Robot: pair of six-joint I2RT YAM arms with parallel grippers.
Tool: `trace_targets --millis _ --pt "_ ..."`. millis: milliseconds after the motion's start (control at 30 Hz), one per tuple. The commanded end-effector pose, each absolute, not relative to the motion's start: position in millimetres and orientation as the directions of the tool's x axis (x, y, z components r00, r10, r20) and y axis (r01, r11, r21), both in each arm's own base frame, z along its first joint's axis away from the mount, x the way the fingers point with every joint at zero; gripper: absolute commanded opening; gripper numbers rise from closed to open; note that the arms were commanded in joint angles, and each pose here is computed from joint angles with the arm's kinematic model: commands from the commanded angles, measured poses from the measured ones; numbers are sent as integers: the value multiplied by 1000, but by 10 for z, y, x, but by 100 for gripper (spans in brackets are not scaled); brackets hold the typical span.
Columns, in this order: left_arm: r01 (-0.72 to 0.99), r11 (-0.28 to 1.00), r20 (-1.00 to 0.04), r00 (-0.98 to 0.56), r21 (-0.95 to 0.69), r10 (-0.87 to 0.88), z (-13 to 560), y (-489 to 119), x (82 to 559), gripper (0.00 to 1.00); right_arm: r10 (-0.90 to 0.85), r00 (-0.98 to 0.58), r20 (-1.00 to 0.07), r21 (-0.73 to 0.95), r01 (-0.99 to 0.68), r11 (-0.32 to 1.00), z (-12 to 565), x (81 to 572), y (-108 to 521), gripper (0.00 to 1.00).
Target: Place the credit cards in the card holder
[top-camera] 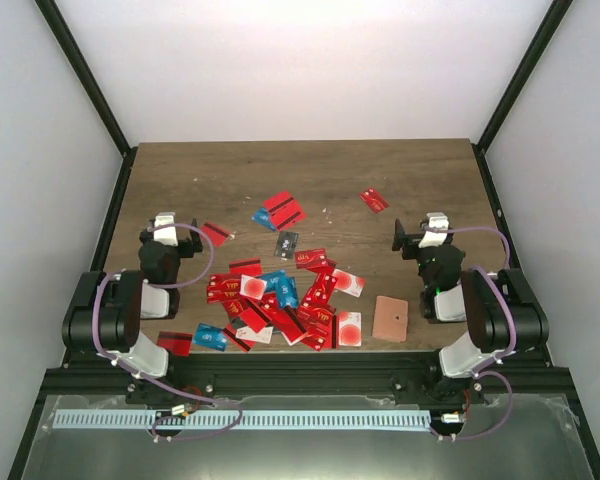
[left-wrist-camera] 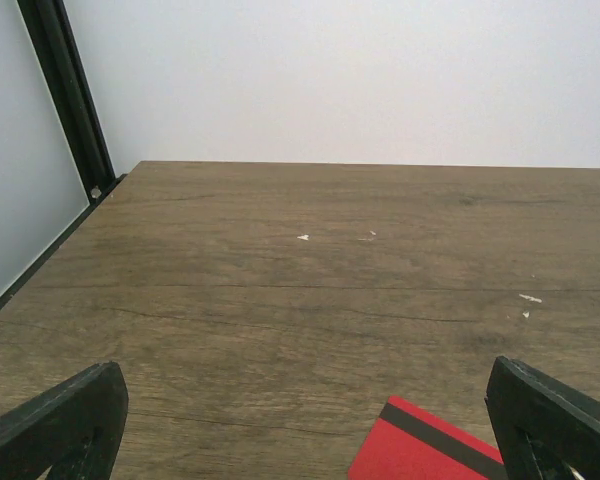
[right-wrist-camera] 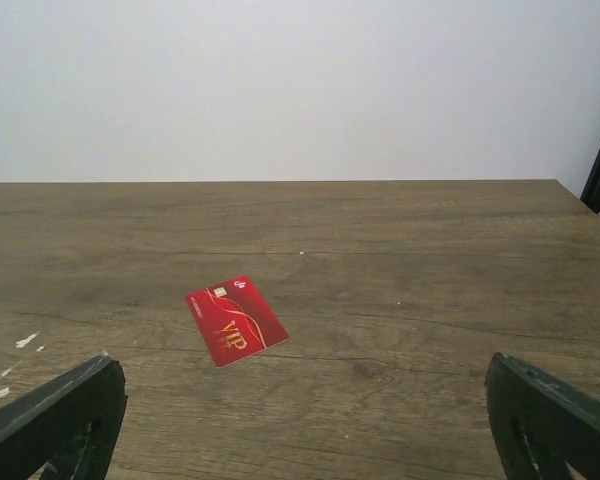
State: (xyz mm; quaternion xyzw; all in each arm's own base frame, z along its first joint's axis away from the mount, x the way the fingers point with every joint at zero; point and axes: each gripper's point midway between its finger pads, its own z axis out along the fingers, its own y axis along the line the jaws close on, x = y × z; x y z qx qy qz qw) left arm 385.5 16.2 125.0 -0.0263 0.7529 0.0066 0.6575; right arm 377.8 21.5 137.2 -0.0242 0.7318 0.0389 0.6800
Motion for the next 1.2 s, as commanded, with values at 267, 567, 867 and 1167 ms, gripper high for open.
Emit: trace_targets --millis 267,567,867,1167 --pt "-30 999 -995 -101 -22 -25 1348 131 3891 100 22 -48 -999 26 -83 996 1459 3805 183 100" --pt "-37 999 -995 -99 -26 -29 1533 144 3911 100 28 -90 -996 28 2 1000 1657 3904 127 100" --pt "-235 895 -896 -149 -380 -419 2481 340 3657 100 451 -354 -820 442 110 890 2198 3952 264 100" --pt "-198 788 -675 -422 -583 -605 1892 -56 3552 100 575 -673 -464 568 272 777 1415 3249 616 100"
